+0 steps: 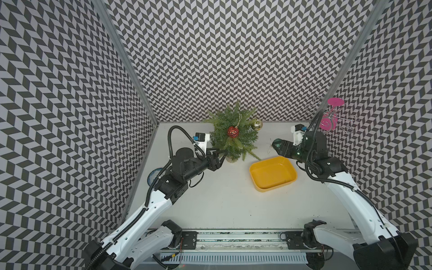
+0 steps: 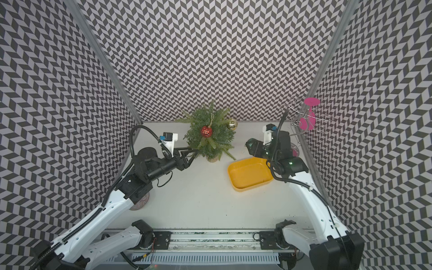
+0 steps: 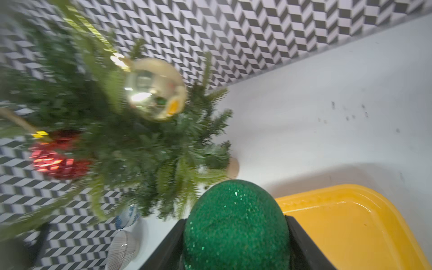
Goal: Decorate the small christmas tree with ornaments
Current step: Pick up an ornament from the container, then hang an ornament on the christmas tree.
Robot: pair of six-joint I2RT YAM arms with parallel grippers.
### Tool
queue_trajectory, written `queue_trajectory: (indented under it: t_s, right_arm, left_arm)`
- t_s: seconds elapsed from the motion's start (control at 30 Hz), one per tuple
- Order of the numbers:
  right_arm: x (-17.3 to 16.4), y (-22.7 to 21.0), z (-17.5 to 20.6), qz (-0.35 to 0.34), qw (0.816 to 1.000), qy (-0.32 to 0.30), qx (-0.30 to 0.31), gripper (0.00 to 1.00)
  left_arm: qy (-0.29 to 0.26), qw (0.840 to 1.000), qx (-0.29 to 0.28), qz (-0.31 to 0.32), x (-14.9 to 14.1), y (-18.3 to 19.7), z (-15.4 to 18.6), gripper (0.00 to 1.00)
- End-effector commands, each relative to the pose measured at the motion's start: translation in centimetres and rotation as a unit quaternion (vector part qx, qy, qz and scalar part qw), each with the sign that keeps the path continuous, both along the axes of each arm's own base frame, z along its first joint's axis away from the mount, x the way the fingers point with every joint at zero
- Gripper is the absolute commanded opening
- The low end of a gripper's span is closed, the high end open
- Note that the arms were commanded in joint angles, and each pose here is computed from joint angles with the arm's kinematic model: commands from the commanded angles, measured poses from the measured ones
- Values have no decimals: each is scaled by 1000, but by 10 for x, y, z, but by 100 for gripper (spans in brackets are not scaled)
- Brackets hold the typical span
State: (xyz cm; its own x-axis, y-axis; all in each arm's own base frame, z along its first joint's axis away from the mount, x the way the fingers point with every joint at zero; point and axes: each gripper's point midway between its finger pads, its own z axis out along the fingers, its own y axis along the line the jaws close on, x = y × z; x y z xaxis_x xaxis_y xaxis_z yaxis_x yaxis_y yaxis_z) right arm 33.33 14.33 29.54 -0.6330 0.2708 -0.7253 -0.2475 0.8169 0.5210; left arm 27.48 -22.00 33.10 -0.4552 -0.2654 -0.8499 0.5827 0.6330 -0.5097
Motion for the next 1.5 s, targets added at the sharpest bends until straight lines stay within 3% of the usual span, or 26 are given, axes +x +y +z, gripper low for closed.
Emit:
queue_trajectory:
  t_s: [0.0, 0.23, 0.67, 1.1, 1.27, 1.47]
  right_arm:
    - [-12, 25, 36, 52, 998, -42, 7, 59]
    - [-30, 61, 88, 113, 988, -94, 39, 59]
    - [-46, 116, 146, 191, 970, -141, 52, 59]
    - [-30, 166, 183, 222, 961, -162, 40, 59]
    - [-21, 185, 186, 226, 960, -159, 29, 58]
    - [-4, 192, 190, 210, 964, -161, 19, 58]
  left_arm:
    - [-12, 999, -38, -16, -6, 2, 19, 57]
    - [-28, 998, -56, -22, -6, 8, 40, 47]
    - [-45, 992, -118, -14, 1, 38, 69, 32]
    - [-78, 984, -161, 3, 13, 60, 102, 31]
    - [-88, 983, -160, 22, 21, 69, 110, 38]
    - [-98, 983, -156, -16, 27, 57, 119, 37]
